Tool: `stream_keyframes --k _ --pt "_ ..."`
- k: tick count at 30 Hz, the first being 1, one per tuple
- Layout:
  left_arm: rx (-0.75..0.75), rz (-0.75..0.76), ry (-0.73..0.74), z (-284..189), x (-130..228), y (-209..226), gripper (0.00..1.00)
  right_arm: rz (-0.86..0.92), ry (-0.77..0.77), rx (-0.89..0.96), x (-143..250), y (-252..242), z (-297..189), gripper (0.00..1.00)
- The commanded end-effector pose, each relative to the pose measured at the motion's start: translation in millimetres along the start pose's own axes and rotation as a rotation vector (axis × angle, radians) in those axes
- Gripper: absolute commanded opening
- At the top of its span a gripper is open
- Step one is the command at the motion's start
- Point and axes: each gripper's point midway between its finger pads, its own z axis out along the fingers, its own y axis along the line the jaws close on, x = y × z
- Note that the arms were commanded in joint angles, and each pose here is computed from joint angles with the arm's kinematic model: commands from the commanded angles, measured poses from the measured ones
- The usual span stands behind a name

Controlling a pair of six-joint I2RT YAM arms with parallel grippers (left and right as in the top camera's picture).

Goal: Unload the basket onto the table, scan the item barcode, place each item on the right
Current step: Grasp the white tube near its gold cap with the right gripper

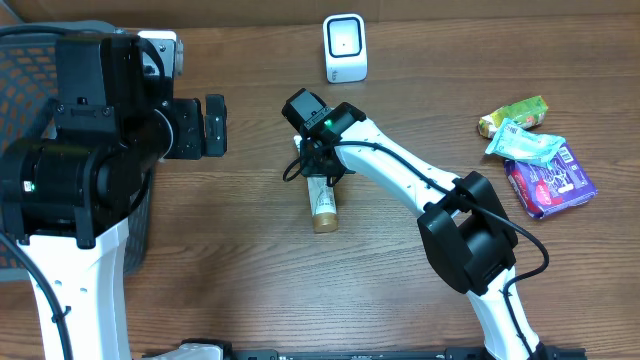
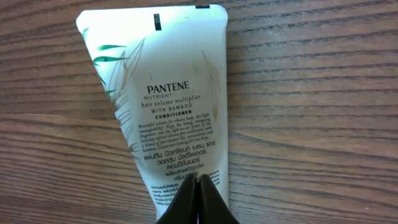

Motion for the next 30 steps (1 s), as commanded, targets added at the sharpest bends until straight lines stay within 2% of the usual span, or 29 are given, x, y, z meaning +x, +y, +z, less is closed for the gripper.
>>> stream_keyframes --k 1,21,30 --pt "-0.006 0.003 -0.011 -2.7 -2.2 2.3 1.0 0.016 0.013 -0.009 2.6 0.9 2.4 0.04" --pt "-0.006 0.003 -0.011 -2.7 -2.1 2.3 1.0 0.017 0.14 -0.12 25.0 18.5 -3.8 0.04" --pt "-0.006 0.003 -0.011 -2.7 -2.1 2.3 1.0 -0.057 0.139 -0.145 18.2 25.8 -30.0 0.04"
